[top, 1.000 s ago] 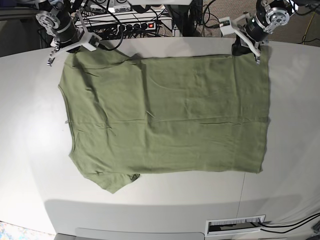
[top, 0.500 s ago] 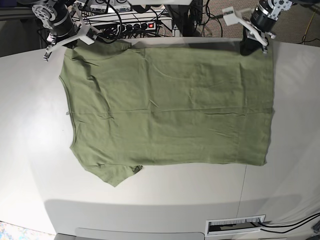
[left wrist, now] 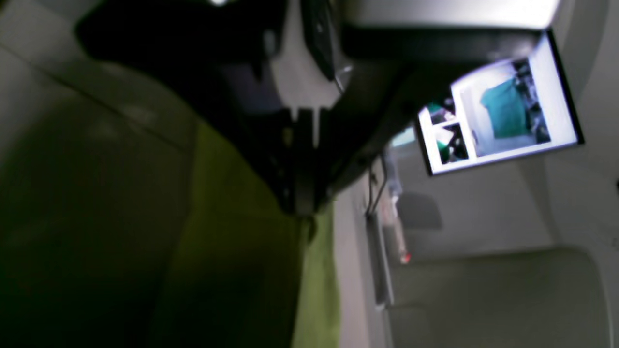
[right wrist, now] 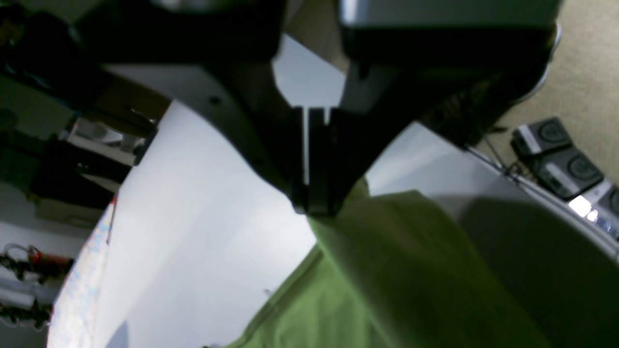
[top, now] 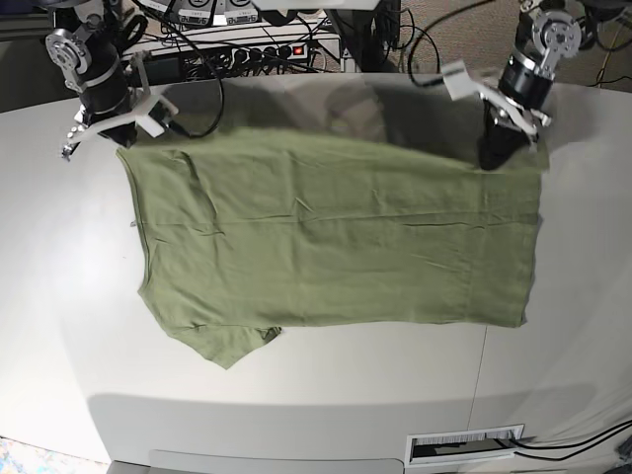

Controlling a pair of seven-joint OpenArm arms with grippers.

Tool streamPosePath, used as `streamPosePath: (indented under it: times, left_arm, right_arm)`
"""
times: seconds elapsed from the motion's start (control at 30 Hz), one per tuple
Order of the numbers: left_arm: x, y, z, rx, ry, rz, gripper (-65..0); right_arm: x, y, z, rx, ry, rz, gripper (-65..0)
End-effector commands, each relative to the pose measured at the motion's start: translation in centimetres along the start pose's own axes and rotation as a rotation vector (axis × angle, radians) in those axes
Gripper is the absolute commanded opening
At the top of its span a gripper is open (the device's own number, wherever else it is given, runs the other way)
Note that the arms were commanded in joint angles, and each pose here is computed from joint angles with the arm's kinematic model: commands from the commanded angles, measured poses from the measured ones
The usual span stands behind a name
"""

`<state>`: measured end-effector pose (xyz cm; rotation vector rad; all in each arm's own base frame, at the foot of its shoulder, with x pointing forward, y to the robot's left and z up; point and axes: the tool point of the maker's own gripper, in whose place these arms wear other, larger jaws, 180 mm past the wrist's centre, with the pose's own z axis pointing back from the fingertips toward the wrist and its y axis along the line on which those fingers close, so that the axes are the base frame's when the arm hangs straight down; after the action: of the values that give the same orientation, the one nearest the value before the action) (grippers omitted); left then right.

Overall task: Fold the T-shirt properly
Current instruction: 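Lift the shoulder edge with both grippers and fold it over the shirt body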

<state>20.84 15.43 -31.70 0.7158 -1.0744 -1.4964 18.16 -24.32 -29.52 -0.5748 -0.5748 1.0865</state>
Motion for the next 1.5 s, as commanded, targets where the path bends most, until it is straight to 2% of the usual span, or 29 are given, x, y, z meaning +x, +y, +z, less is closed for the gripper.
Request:
streamPosePath:
  times: [0.0, 0.23, 0.43, 0.87, 1.03, 1.47]
  left_arm:
    - [0.1, 1.8, -0.4, 0.058, -0.017, -0.006, -65.0]
    - [-0.6, 4.8, -2.7, 0.126, -0.025, 0.074, -65.0]
    - [-1.3, 5.8, -4.1, 0.133, -0.042, 0.161, -65.0]
    - [-3.6, 3.8, -7.5, 0.113, -0.038, 0.261, -65.0]
    - [-3.8, 3.4, -8.3, 0.114, -0.035, 0.292, -65.0]
    - [-3.2, 4.1, -9.1, 0.136, -0.065, 0.351, -65.0]
  right_arm:
    - [0.6, -1.0, 0.2, -0.039, -0.024, 0.003, -65.0]
    - [2.1, -2.4, -0.1, -0.087, -0.073, -0.059, -65.0]
    - [0.9, -3.1, -2.3, -0.096, -0.043, -0.079, -65.0]
    - [-0.2, -4.8, -5.3, -0.119, -0.025, -0.144, -65.0]
    - [-1.3, -4.4, -6.4, -0.102, 0.003, -0.158, -65.0]
    - [-0.9, -6.0, -6.9, -0.136, -0.014, -0.17, -65.0]
